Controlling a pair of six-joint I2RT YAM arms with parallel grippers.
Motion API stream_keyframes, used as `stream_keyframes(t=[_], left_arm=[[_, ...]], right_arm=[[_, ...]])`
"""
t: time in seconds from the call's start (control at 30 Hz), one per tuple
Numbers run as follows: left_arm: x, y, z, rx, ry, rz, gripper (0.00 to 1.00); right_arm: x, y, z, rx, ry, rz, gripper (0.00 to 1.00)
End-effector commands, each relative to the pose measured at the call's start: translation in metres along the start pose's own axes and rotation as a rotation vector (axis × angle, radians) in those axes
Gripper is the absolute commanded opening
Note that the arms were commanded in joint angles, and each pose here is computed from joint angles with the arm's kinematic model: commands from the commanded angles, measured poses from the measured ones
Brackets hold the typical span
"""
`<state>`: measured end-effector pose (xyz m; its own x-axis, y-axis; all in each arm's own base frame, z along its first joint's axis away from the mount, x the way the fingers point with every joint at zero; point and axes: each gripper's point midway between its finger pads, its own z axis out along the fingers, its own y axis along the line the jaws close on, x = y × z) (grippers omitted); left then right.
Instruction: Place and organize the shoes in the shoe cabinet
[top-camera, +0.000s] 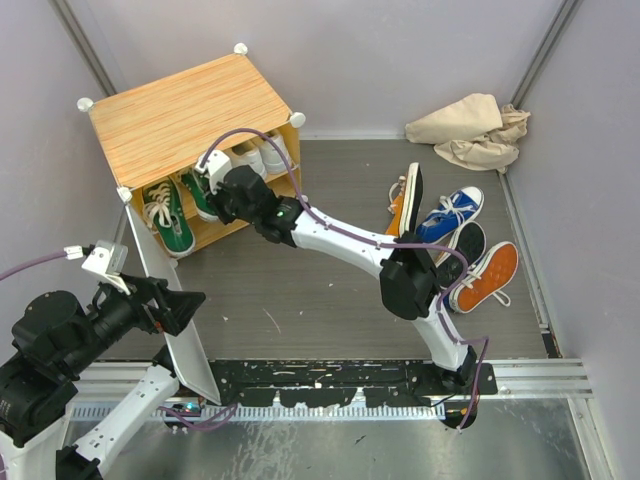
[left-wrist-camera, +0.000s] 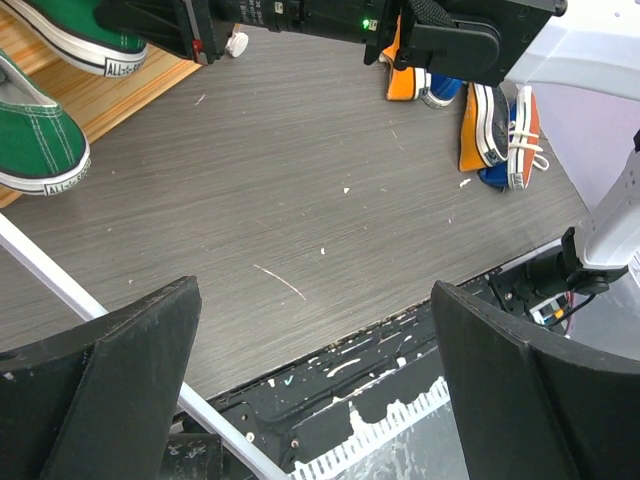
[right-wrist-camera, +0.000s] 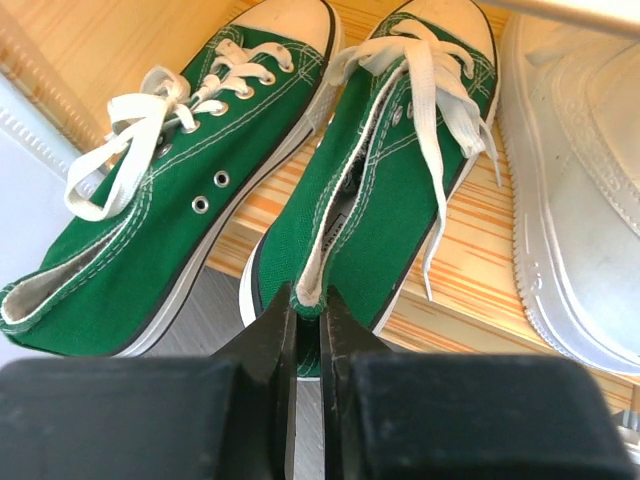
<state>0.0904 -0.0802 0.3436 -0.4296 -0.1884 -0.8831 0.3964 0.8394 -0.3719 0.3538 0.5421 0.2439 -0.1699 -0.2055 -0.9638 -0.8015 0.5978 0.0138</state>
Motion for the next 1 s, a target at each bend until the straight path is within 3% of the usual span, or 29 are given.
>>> stream_keyframes(t=[0.0, 0.5, 0.97], left_arm=[[0.000, 0.003, -0.002, -0.010, 0.000, 0.028, 1.00], [0.001, 0.002, -0.001, -0.006, 0.004, 0.025, 1.00], [0.003, 0.005, 0.001, -0.017, 0.015, 0.027, 1.00]], right_arm=[[-0.092, -0.012, -0.018, 0.048, -0.259, -0.008, 0.01], [-0.097, -0.029, 0.017, 0.117, -0.366, -0.152, 0.01], [-0.103, -0.058, 0.023, 0.199, -0.415, -0.221, 0.02]])
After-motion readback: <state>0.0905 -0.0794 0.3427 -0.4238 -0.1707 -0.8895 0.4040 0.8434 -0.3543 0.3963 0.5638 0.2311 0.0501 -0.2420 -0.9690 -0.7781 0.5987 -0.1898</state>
